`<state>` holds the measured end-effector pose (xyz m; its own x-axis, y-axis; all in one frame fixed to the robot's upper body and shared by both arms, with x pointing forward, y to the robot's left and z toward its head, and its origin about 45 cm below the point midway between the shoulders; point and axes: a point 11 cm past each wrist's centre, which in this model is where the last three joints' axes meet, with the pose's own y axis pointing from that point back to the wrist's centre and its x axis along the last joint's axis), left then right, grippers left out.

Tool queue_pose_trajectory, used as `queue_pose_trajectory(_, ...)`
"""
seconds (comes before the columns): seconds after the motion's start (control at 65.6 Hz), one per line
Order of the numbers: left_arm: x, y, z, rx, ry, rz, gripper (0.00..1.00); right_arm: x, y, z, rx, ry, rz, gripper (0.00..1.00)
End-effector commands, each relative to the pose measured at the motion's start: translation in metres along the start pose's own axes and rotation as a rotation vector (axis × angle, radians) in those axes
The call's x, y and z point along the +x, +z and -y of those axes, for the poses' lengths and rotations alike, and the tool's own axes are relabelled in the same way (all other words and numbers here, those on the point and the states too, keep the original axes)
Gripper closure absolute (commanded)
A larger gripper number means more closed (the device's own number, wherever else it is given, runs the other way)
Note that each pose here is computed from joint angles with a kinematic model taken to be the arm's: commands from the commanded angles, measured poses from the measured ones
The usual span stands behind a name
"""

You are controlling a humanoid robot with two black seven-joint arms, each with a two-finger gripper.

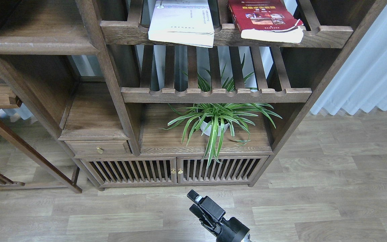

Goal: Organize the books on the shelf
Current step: 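Release the maroon book on the high shelf and withdraw the left gripper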

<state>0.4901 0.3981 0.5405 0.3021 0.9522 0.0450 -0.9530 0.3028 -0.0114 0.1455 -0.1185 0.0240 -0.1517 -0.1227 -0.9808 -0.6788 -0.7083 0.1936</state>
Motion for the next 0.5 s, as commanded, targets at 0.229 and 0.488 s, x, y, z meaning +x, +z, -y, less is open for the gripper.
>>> queue_pose_trajectory(0.229, -0.012, -0.022, 0.018, 0.057, -0.021, -0.029, 0.91, 0.000, 0.001, 0.000, -0.002, -0.001, 0.000, 0.00)
queue_pose_trajectory(0.488, -0.014, -0.041, 0.026, 0.103, -0.019, -0.056, 0.91, -0.001, 0.001, 0.001, -0.006, -0.002, -0.001, 0.00)
